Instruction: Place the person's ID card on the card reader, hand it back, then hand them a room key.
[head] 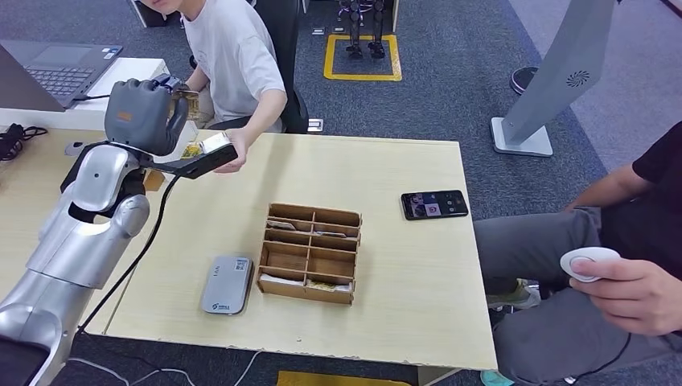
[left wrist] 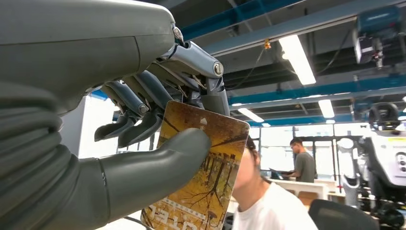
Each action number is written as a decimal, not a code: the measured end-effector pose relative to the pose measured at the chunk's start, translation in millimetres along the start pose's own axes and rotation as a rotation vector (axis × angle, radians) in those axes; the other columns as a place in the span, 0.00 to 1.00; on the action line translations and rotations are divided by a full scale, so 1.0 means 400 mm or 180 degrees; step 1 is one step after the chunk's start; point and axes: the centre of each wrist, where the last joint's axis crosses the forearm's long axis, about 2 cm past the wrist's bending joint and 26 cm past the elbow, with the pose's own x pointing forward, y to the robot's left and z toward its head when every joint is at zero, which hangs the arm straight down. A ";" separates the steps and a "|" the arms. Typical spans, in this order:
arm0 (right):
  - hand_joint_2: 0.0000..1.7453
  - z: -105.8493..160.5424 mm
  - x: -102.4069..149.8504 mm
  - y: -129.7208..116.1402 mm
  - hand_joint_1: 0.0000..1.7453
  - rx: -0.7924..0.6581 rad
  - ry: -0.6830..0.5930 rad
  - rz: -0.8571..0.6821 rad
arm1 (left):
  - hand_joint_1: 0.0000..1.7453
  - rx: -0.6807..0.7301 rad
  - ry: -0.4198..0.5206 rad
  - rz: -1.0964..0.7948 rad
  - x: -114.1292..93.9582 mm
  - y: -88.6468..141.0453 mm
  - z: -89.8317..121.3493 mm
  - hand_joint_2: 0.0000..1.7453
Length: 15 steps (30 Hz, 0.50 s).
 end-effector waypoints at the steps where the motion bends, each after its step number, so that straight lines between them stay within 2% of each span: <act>1: 1.00 0.000 0.000 0.000 0.00 0.0001 0.0001 0.0003 | 1.00 -0.0002 0.0016 -0.0003 -0.002 0.000 0.000 1.00; 15: 1.00 0.000 0.002 0.000 0.00 0.0003 0.0000 0.0014 | 1.00 -0.0025 0.0097 -0.0017 -0.024 -0.002 -0.006 1.00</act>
